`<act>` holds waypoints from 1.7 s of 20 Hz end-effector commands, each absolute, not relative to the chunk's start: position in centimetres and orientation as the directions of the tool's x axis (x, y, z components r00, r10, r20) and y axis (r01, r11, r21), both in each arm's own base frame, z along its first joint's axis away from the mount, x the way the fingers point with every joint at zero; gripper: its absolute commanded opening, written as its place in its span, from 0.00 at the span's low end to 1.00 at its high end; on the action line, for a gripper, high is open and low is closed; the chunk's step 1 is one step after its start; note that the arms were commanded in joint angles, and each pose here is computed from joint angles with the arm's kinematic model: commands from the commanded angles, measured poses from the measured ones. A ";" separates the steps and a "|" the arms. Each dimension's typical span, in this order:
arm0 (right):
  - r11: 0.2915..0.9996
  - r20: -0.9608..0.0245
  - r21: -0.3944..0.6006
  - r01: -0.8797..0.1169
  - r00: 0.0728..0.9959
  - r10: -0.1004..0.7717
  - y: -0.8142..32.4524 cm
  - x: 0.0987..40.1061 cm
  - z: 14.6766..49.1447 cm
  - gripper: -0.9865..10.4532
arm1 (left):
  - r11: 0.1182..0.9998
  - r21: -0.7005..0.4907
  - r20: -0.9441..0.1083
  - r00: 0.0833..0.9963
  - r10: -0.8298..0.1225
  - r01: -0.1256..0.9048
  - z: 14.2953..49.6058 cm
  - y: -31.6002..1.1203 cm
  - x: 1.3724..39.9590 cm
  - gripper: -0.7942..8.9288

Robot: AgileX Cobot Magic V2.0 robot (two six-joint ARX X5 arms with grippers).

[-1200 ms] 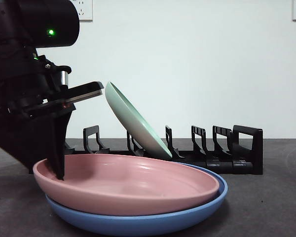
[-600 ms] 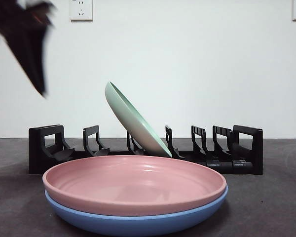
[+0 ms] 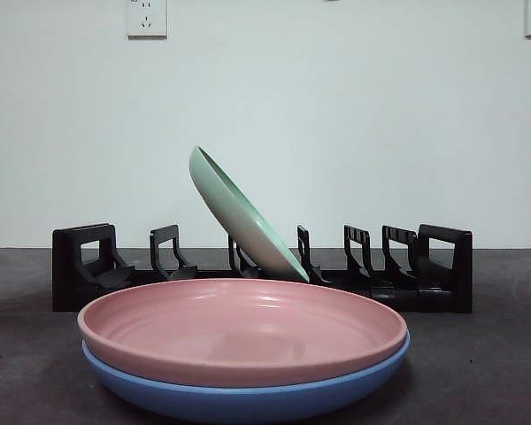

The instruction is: Place the plate

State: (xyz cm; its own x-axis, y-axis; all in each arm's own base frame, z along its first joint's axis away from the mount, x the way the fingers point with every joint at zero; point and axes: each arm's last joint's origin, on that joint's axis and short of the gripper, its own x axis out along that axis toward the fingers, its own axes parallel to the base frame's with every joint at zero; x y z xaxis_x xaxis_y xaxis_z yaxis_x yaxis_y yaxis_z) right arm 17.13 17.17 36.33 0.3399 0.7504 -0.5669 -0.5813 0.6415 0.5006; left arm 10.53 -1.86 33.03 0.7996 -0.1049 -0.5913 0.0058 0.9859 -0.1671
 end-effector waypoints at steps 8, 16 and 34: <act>0.628 -0.656 0.445 -0.639 0.245 0.714 27.0 29.9 33.2 0.33 | 0.990 -0.138 -0.588 0.805 -0.078 -0.005 33.3 -1.8 10.3 0.50; 0.696 -0.723 0.339 -0.633 0.298 0.623 29.0 32.9 29.9 0.31 | 0.993 -0.106 -0.583 0.812 -0.018 -0.055 33.4 -1.6 10.4 0.50; 0.609 -0.658 0.381 -0.696 0.259 0.707 26.8 29.4 38.6 0.09 | 0.989 -0.127 -0.583 0.812 -0.017 -0.070 33.4 -1.6 10.4 0.50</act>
